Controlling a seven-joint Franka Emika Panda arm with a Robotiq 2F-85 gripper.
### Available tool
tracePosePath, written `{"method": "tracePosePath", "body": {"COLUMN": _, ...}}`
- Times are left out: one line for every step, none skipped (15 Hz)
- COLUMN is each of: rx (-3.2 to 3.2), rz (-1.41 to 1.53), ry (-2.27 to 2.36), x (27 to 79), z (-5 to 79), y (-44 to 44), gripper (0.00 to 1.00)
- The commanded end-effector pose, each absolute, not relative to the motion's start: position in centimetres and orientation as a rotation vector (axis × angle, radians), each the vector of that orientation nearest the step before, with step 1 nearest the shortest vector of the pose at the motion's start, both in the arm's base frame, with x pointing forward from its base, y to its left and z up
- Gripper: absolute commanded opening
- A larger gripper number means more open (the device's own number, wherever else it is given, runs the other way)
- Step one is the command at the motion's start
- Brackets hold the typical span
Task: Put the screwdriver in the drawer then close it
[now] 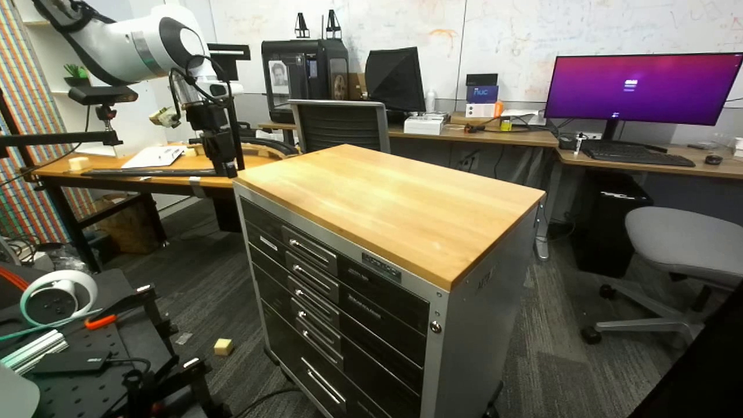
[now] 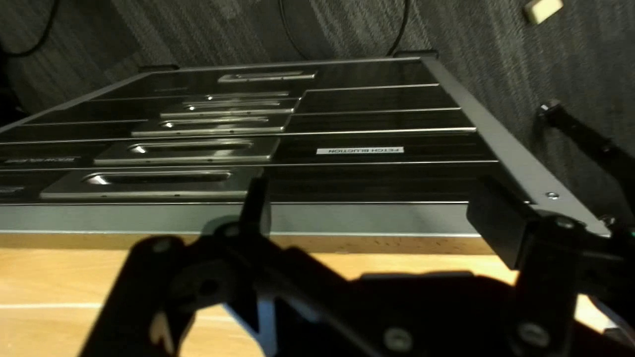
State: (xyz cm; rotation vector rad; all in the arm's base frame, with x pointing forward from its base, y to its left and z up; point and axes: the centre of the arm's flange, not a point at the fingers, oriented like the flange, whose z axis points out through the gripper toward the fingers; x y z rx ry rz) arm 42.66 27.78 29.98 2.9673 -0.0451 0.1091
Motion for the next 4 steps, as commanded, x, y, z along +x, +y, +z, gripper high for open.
{"method": "tracePosePath", "body": {"rx": 3.047, "rz": -0.011, "ry": 0.038, "x": 40.7, "z": 38.3, "y": 25.8, "gripper": 1.00}}
{"method": "tracePosePath", "body": {"rx": 3.088, "rz": -0.032, "ry": 0.037, "x": 40.4, "z": 39.8, "y": 25.2, "gripper": 1.00}}
{"method": "tracePosePath", "body": {"rx": 3.055, "rz": -0.008, "ry": 0.009, "x": 41.9, "z": 34.5, "y": 27.4, "gripper": 1.00}}
{"method": "tracePosePath", "body": {"rx": 3.081, "rz": -0.017, "ry": 0.022, "x": 41.8, "z": 36.2, "y": 27.1, "gripper": 1.00}}
